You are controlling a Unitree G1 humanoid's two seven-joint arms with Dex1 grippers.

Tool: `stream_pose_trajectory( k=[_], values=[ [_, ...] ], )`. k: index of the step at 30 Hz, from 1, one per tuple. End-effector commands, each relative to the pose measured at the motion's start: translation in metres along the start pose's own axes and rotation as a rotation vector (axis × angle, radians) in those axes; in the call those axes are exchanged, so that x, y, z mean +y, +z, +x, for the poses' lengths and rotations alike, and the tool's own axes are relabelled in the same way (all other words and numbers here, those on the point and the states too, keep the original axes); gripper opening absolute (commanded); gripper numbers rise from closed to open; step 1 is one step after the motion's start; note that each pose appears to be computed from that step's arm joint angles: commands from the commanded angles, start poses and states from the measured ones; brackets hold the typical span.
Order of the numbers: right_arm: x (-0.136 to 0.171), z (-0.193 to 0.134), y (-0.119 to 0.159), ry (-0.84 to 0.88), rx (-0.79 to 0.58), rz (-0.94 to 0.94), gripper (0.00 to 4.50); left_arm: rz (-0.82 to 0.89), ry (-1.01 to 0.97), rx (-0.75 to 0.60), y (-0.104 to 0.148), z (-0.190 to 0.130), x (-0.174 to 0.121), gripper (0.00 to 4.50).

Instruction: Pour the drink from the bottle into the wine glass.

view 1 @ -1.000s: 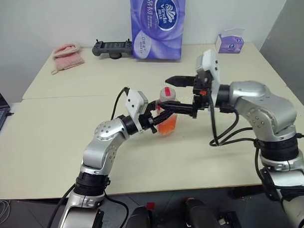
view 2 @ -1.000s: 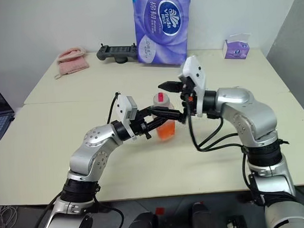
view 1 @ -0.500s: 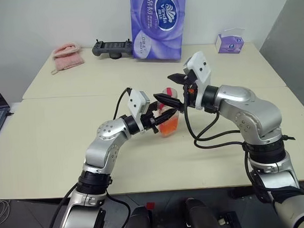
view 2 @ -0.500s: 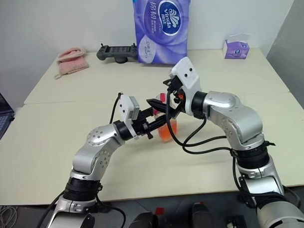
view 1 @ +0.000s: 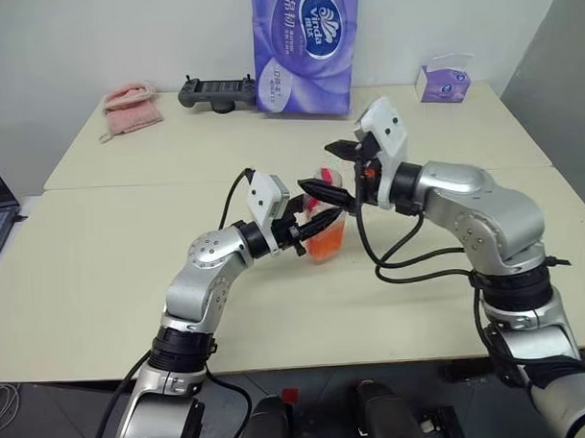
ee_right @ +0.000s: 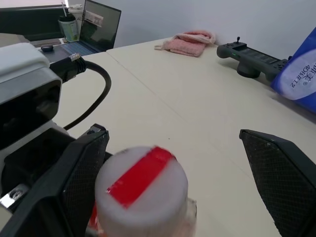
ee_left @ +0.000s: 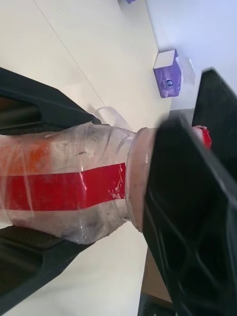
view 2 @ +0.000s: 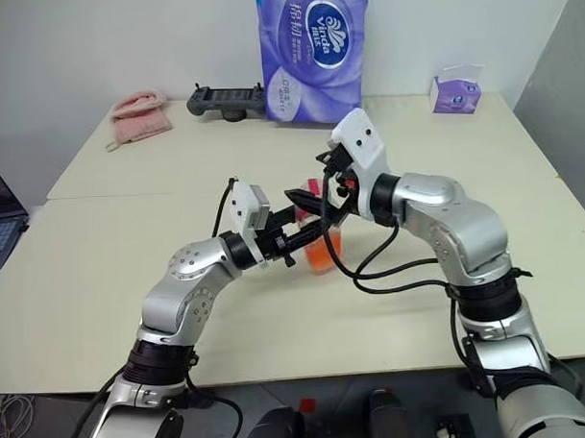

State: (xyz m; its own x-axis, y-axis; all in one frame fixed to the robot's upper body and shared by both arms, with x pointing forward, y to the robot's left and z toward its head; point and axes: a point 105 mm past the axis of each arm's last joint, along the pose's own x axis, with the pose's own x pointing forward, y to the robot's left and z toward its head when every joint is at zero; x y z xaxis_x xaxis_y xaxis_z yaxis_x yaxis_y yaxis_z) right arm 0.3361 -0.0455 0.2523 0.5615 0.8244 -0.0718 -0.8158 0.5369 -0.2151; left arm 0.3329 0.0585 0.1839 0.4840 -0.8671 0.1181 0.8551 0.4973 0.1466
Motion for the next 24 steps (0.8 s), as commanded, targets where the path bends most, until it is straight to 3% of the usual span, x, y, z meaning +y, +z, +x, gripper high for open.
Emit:
stream_pose_trajectory(
  k=[1,11,18,24],
  values=[
    [-0.008,-0.018,0.014,-0.038,-0.046,-0.019,4.50,0.050,-0.015,-0.056,0.018,-0.001,-0.001,1.73],
    [0.010,-0.027,0.006,0.050,-0.017,-0.012,4.50,0.059,-0.012,-0.051,0.018,-0.002,0.000,1.73],
    [0.025,-0.029,0.015,0.135,-0.071,0.006,4.50,0.066,-0.005,-0.052,0.020,-0.002,0.002,1.73],
    [0.010,-0.017,0.015,0.002,-0.072,0.070,4.50,0.066,-0.005,-0.052,0.019,-0.002,0.002,1.73]
  ],
)
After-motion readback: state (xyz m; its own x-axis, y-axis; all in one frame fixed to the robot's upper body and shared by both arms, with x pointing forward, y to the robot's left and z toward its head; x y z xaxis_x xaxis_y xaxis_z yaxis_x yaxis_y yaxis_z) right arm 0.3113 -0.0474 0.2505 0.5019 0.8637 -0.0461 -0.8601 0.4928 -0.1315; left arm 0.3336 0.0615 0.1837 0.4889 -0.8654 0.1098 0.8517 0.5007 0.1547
